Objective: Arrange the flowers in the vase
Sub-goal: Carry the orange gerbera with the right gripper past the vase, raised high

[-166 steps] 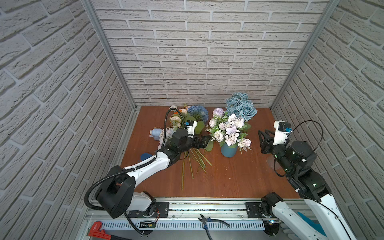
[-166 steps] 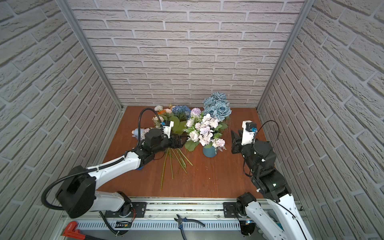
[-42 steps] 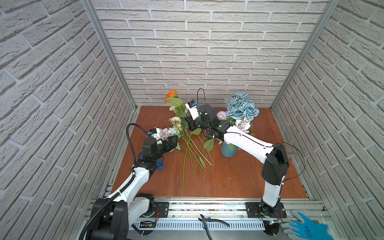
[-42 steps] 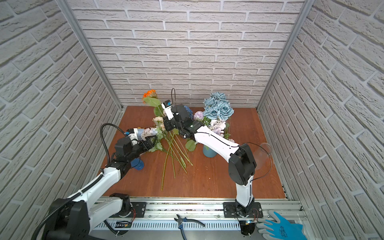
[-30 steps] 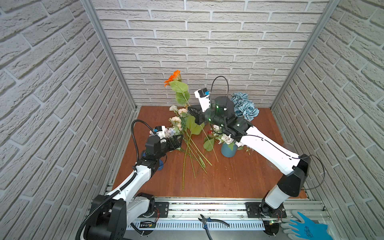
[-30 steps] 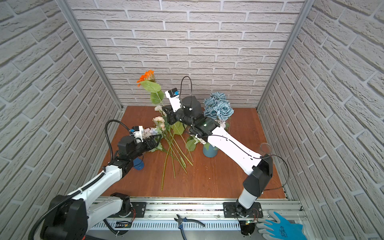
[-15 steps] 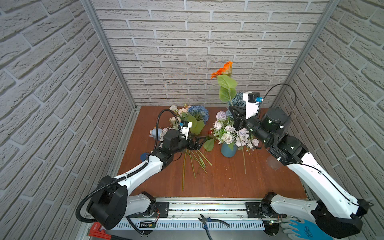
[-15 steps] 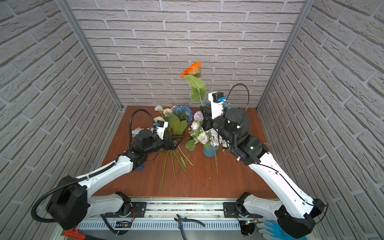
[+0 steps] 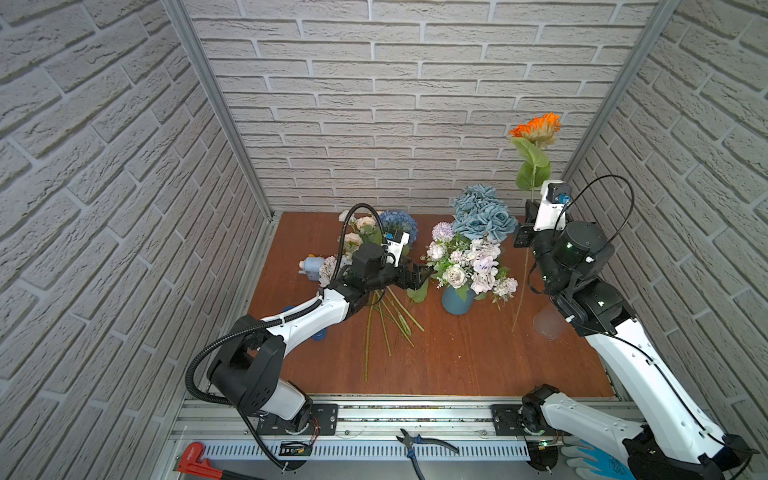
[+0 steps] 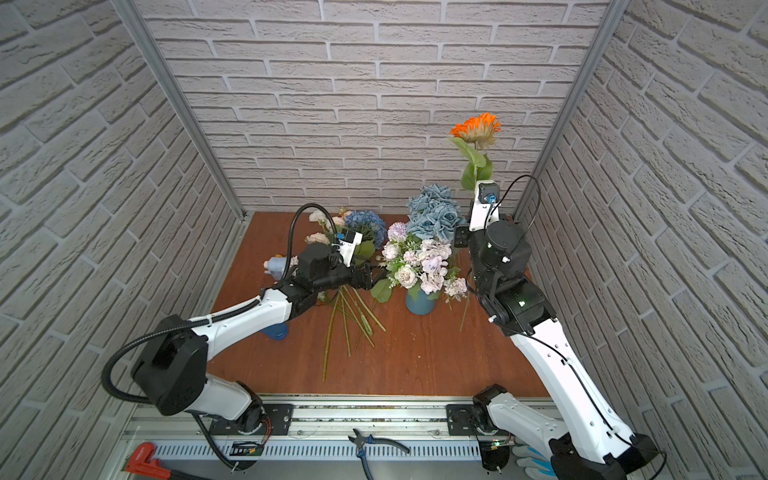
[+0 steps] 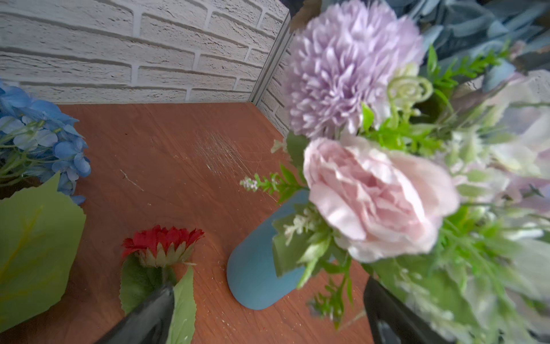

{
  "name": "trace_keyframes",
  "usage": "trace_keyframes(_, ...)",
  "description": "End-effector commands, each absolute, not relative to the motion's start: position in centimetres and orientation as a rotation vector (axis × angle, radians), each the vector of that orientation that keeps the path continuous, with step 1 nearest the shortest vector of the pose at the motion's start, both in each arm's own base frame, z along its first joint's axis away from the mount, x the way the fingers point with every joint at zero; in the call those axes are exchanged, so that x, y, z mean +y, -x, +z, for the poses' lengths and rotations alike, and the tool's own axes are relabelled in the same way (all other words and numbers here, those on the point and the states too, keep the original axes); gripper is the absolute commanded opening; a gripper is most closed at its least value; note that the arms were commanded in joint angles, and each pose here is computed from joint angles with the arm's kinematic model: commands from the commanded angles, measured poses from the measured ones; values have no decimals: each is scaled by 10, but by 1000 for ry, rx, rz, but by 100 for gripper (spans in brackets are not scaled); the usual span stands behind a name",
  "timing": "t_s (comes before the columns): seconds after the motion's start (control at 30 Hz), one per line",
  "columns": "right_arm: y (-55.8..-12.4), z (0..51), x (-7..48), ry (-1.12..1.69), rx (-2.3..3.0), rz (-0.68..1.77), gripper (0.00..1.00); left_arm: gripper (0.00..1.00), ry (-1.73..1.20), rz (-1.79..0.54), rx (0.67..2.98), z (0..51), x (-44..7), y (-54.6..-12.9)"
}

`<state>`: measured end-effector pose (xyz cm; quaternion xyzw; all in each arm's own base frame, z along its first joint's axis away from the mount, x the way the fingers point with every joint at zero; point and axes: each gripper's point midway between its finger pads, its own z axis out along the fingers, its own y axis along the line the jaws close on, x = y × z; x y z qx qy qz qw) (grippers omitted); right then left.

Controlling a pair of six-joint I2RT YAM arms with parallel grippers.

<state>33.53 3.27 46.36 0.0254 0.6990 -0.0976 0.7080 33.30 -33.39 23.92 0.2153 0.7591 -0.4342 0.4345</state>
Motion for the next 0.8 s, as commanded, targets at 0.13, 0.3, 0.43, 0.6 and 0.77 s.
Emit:
trace_keyframes(0.13, -348, 485, 9, -100, 1341, -378, 6, 98, -446, -1080, 1855, 257, -342, -372)
trace_keyframes(0.3, -356, 486, 17, -47, 1249, -386, 6, 98, -380, -1115, 1865, 256, -339, -396)
trace_keyframes(0.43, -355, 491, 21, -58, 1165, -316, 6, 98, -361, -1131, 1862, 257, -337, -404)
trace_keyframes(0.6, -341, 499, 28, -114, 1081, -125, 6, 98, -357, -1134, 1863, 257, -335, -401)
trace_keyframes(0.77, -320, 510, 20, -195, 952, -36, 6, 98, -349, -1134, 1868, 256, -331, -396)
